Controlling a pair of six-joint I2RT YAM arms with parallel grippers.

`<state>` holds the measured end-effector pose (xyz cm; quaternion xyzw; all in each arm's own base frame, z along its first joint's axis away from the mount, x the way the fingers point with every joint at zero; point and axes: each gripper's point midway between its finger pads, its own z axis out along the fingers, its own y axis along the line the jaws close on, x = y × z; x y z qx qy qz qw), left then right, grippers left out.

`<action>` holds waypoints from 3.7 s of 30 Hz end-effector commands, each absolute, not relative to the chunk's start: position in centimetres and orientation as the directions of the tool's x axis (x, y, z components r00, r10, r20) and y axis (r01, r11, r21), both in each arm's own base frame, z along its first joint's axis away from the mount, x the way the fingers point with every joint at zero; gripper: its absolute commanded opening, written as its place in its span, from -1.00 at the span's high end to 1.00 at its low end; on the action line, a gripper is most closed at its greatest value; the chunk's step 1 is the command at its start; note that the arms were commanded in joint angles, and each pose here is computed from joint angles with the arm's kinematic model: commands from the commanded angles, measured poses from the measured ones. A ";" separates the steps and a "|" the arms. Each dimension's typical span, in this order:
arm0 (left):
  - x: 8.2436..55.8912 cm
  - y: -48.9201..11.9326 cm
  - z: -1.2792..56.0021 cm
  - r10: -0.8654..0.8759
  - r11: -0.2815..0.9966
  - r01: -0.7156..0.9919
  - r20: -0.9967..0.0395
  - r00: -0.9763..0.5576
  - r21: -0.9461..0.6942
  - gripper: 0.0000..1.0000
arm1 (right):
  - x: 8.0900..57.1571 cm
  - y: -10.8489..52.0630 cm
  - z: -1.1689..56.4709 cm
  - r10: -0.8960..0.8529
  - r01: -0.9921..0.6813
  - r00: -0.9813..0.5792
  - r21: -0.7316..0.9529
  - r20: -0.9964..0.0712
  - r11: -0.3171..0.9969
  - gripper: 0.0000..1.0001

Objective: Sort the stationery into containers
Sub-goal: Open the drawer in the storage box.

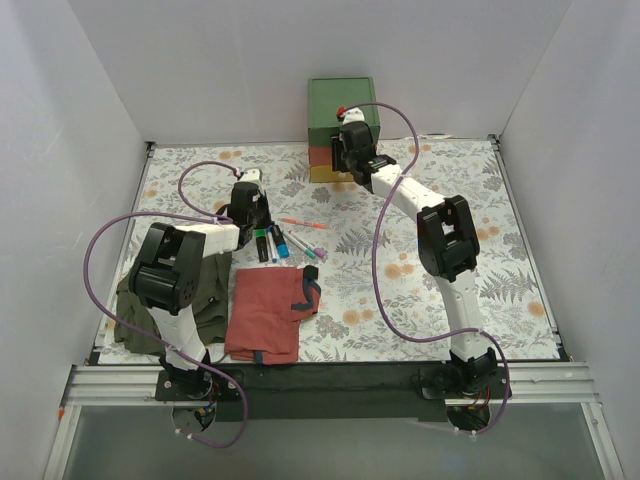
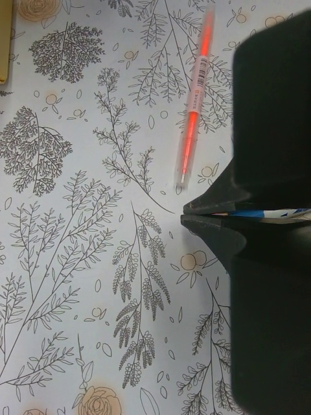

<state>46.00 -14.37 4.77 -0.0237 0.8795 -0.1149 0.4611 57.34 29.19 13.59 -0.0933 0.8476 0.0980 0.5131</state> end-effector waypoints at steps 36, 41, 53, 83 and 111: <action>46.2 -14.7 7.5 -0.180 0.962 0.079 -0.827 -0.533 -0.260 0.99 | 52.8 28.4 17.0 -0.030 -0.205 -0.427 0.065 -0.904 0.977 0.97; 46.0 -14.8 7.4 -0.183 0.961 0.080 -0.823 -0.537 -0.266 0.99 | 50.9 29.1 17.4 -0.044 -0.224 -0.436 0.061 -0.899 0.973 0.97; 46.2 -14.9 7.7 -0.184 0.959 0.086 -0.828 -0.529 -0.269 0.99 | 46.5 30.3 16.2 -0.073 -0.259 -0.483 0.063 -0.873 0.964 0.97; 46.0 -15.0 7.9 -0.170 0.960 0.100 -0.827 -0.536 -0.262 0.17 | 43.6 31.9 16.1 -0.131 -0.309 -0.488 0.031 -0.863 0.951 0.15; 47.1 -16.4 15.6 0.314 0.431 0.902 -0.938 -0.144 0.006 -0.36 | 34.1 21.5 21.7 -0.439 -0.709 -0.459 0.020 -0.773 0.705 -0.38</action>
